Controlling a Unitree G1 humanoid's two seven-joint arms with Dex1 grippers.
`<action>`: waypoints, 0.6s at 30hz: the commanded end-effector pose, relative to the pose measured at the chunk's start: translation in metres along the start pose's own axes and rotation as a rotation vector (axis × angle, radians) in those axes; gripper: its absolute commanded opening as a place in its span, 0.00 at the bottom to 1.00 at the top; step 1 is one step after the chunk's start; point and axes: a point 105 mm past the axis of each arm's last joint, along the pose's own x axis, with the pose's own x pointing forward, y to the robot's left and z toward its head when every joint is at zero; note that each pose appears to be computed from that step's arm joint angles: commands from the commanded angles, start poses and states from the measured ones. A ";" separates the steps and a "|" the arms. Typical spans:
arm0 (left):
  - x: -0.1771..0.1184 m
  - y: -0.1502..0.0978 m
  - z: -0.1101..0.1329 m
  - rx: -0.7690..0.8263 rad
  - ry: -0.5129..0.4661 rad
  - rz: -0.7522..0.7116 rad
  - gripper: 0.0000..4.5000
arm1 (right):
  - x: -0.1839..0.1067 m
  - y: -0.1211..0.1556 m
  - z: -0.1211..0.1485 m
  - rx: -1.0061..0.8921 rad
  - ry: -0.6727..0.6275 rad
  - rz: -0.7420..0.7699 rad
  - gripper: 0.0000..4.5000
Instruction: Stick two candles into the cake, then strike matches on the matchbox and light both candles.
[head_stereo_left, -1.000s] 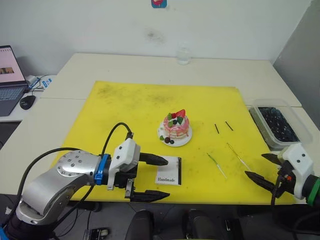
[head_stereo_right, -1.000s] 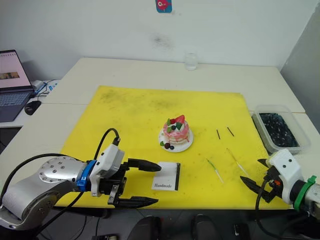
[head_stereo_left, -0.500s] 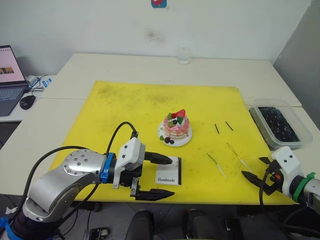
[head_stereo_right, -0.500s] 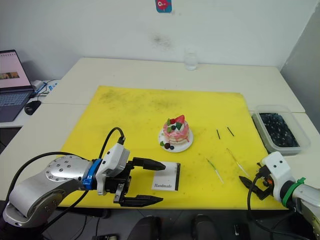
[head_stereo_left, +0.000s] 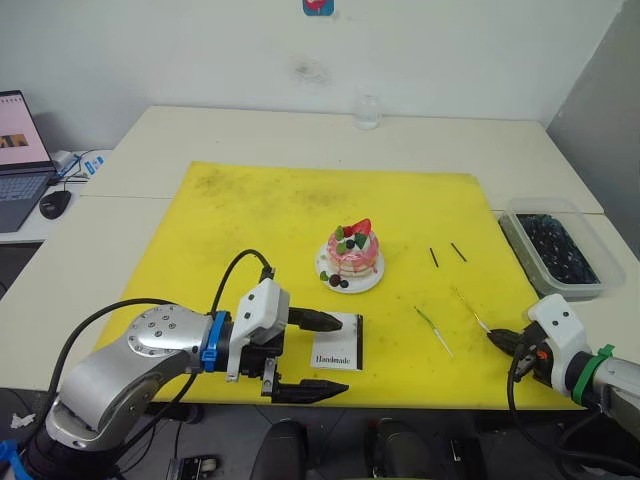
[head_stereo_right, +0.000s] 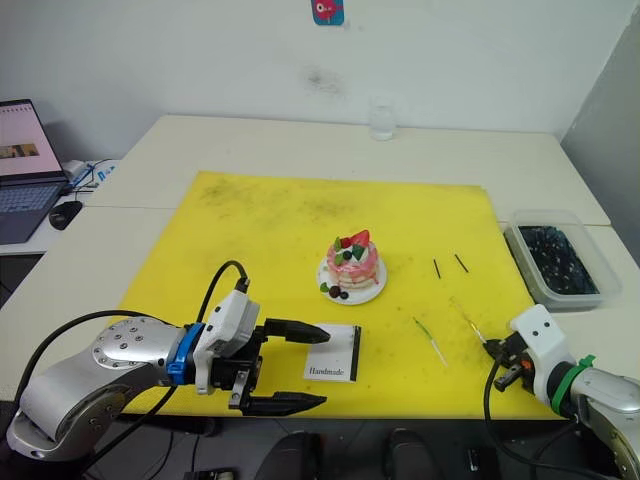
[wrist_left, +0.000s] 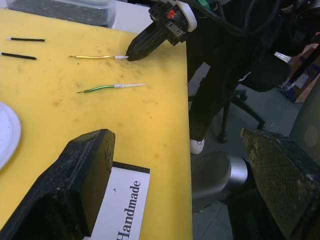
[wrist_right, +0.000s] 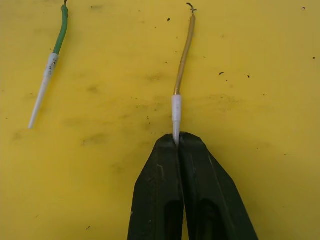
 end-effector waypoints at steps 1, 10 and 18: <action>-0.002 0.000 0.007 0.013 -0.036 0.029 1.00 | -0.010 -0.003 0.008 -0.006 -0.030 0.003 0.01; -0.007 0.021 0.010 -0.187 -0.148 0.151 1.00 | -0.032 0.002 0.063 0.029 -0.254 0.077 0.01; 0.011 0.039 0.047 -0.332 -0.377 0.121 1.00 | -0.031 0.042 0.139 0.202 -0.584 0.331 0.01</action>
